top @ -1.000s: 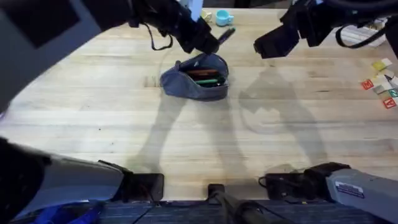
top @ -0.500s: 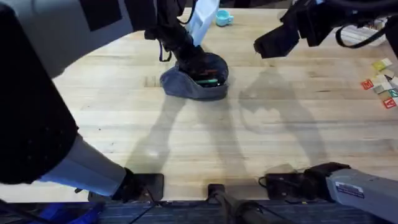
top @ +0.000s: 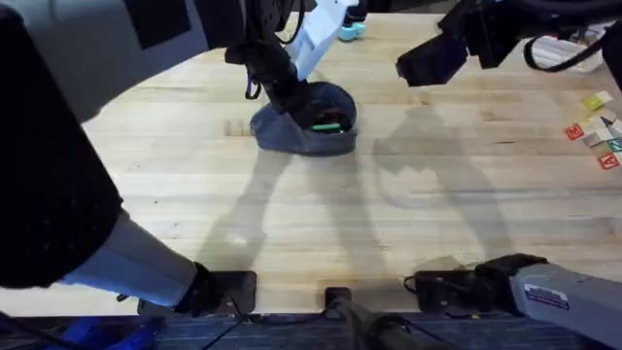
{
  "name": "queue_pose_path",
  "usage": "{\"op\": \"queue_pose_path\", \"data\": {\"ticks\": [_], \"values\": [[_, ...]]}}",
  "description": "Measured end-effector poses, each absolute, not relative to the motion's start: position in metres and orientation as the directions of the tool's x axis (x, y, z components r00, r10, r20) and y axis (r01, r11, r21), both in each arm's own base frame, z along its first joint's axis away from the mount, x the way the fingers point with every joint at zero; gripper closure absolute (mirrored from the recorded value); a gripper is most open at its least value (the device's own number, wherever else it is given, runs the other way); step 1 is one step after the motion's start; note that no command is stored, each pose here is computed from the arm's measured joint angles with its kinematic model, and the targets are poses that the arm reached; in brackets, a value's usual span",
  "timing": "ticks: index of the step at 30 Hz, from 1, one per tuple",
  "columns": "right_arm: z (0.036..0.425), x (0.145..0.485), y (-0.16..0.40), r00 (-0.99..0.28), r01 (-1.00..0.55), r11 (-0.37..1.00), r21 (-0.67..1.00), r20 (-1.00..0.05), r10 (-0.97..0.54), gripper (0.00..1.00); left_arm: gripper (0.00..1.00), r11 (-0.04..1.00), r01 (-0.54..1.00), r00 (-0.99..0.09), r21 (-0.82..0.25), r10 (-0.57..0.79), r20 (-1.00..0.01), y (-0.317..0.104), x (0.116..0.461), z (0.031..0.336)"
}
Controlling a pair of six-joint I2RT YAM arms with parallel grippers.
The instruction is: Unzip the bag, pick up the pens from the table one at a time and place them inside, then zip the bag closed.
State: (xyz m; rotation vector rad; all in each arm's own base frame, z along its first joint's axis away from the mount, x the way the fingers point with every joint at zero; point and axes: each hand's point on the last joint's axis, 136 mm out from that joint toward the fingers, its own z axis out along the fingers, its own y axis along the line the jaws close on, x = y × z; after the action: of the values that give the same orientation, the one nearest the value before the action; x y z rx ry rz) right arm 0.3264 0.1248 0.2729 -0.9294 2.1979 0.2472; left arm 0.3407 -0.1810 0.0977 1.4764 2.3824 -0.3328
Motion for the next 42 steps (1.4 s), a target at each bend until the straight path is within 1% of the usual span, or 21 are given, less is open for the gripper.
{"op": "queue_pose_path", "data": {"ticks": [1,2,3,4,5,10,13,18,21,23,26,29,32,35,37,39,40,42], "values": [[0.273,0.326,0.125,-0.476,-0.686,0.721,-0.098,-0.689,-0.547,0.005,0.404,0.439,0.898,-0.416,-0.031,0.824,-0.386,-0.181,0.341,0.098],[0.273,0.326,0.125,-0.476,-0.686,0.721,-0.098,-0.689,-0.547,0.005,0.235,0.439,0.898,-0.416,-0.032,0.823,-0.387,-0.181,0.341,0.098],[0.273,0.326,0.125,-0.476,-0.686,0.721,-0.098,-0.689,-0.547,0.005,0.096,0.439,0.898,-0.416,-0.031,0.823,-0.388,-0.182,0.341,0.098],[0.273,0.326,0.125,-0.476,-0.686,0.721,-0.098,-0.689,-0.547,0.005,0.032,0.439,0.898,-0.416,-0.032,0.823,-0.388,-0.182,0.341,0.098],[0.273,0.326,0.125,-0.476,-0.686,0.721,-0.098,-0.689,-0.547,0.005,0.015,0.439,0.898,-0.416,-0.032,0.823,-0.388,-0.182,0.341,0.098],[0.273,0.326,0.125,-0.476,-0.686,0.721,-0.098,-0.689,-0.547,0.004,0.008,0.439,0.898,-0.414,-0.029,0.822,-0.390,-0.181,0.341,0.100],[0.273,0.326,0.125,-0.476,-0.686,0.721,-0.098,-0.689,-0.547,0.005,0.009,0.440,0.898,-0.409,-0.015,0.821,-0.398,-0.180,0.338,0.110],[0.275,0.323,0.131,-0.466,-0.707,0.704,-0.071,-0.703,-0.538,0.005,0.007,0.448,0.893,-0.387,0.042,0.811,-0.438,-0.166,0.332,0.145],[0.277,0.320,0.138,-0.456,-0.727,0.686,-0.043,-0.717,-0.528,0.005,0.007,0.481,0.872,-0.389,0.088,0.791,-0.473,-0.149,0.337,0.165],[0.278,0.318,0.141,-0.458,-0.733,0.680,-0.018,-0.726,-0.513,0.006,0.007,0.505,0.857,-0.404,0.097,0.778,-0.480,-0.134,0.337,0.173],[0.281,0.318,0.147,-0.474,-0.732,0.681,0.028,-0.740,-0.478,0.005,0.007,0.530,0.843,-0.433,0.088,0.767,-0.475,-0.111,0.333,0.178],[0.278,0.319,0.153,-0.503,-0.723,0.686,0.077,-0.739,-0.448,0.005,0.007,0.555,0.828,-0.454,0.087,0.752,-0.477,-0.090,0.336,0.178],[0.270,0.322,0.163,-0.526,-0.725,0.679,0.114,-0.727,-0.440,0.005,0.007,0.586,0.807,-0.487,0.073,0.730,-0.480,-0.071,0.337,0.178],[0.267,0.325,0.175,-0.516,-0.742,0.659,0.122,-0.731,-0.446,0.004,0.007,0.606,0.794,-0.510,0.058,0.714,-0.479,-0.057,0.335,0.177],[0.268,0.325,0.185,-0.501,-0.756,0.643,0.122,-0.739,-0.450,0.005,0.006,0.590,0.806,-0.503,0.049,0.727,-0.466,-0.049,0.329,0.175],[0.269,0.325,0.192,-0.488,-0.768,0.629,0.122,-0.747,-0.451,0.005,0.006,0.550,0.833,-0.471,0.051,0.756,-0.455,-0.044,0.323,0.173],[0.268,0.325,0.202,-0.489,-0.774,0.618,0.137,-0.750,-0.446,0.005,0.006,0.445,0.893,-0.374,0.066,0.815,-0.443,-0.039,0.312,0.168],[0.263,0.325,0.206,-0.509,-0.769,0.618,0.160,-0.738,-0.443,0.005,0.006,0.392,0.917,-0.322,0.077,0.839,-0.438,-0.035,0.307,0.163]]}}
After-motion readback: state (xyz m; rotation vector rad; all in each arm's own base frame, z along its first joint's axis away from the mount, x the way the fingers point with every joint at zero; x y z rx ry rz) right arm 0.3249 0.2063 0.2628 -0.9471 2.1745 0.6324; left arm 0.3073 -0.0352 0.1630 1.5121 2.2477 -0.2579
